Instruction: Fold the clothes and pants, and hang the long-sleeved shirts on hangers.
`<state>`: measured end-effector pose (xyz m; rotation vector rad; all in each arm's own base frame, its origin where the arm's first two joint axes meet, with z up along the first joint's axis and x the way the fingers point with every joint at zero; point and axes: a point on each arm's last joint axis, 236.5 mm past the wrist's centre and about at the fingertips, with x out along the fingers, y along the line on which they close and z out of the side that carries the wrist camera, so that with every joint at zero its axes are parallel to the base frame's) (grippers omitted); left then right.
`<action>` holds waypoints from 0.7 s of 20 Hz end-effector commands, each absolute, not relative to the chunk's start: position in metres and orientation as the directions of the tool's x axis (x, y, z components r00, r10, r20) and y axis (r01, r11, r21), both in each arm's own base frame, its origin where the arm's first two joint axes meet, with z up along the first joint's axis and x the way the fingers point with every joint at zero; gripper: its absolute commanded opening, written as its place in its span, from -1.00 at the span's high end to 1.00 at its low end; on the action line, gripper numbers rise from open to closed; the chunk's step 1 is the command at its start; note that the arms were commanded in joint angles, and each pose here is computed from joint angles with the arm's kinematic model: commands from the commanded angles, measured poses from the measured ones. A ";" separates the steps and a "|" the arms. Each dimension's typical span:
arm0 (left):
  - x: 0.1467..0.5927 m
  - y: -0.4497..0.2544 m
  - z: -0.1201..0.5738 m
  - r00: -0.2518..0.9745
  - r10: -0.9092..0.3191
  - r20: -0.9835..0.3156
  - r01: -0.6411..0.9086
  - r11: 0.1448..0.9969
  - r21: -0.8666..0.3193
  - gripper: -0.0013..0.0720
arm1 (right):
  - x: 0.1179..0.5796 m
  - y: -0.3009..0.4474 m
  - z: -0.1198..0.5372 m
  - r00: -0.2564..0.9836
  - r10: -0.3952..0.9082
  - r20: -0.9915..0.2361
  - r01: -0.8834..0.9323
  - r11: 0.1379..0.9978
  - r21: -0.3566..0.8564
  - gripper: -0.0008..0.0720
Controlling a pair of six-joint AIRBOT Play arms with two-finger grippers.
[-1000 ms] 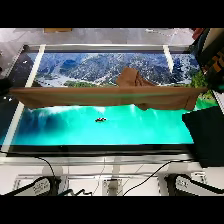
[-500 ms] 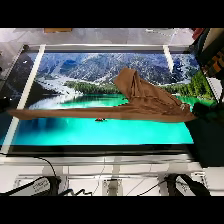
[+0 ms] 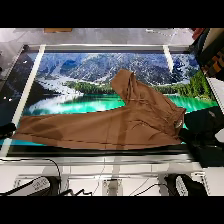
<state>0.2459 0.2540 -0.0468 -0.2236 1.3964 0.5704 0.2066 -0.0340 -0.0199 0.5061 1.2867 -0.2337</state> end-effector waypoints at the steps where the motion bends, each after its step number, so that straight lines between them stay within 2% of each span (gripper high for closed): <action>1: 0.227 0.265 -0.052 0.018 0.270 -0.963 -0.501 0.836 0.225 0.94 | 0.197 -0.022 -0.031 0.258 0.153 -0.954 0.448 0.856 0.259 0.88; 5: 0.203 0.291 -0.047 -0.044 0.341 -0.939 -0.493 0.810 0.317 0.93 | 0.182 -0.011 -0.033 0.192 0.198 -0.961 0.467 0.843 0.267 0.88; 12: 0.193 0.308 -0.045 -0.035 0.360 -0.932 -0.538 0.779 0.321 0.90 | 0.176 -0.009 -0.034 0.167 0.209 -0.964 0.468 0.844 0.264 0.87; 13: 0.193 0.308 -0.045 -0.034 0.360 -0.932 -0.538 0.780 0.320 0.62 | 0.176 -0.009 -0.034 0.167 0.208 -0.964 0.468 0.844 0.263 0.48; 14: 0.194 0.307 -0.046 -0.033 0.358 -0.933 -0.539 0.780 0.318 0.04 | 0.175 -0.008 -0.034 0.163 0.210 -0.964 0.468 0.844 0.262 -0.46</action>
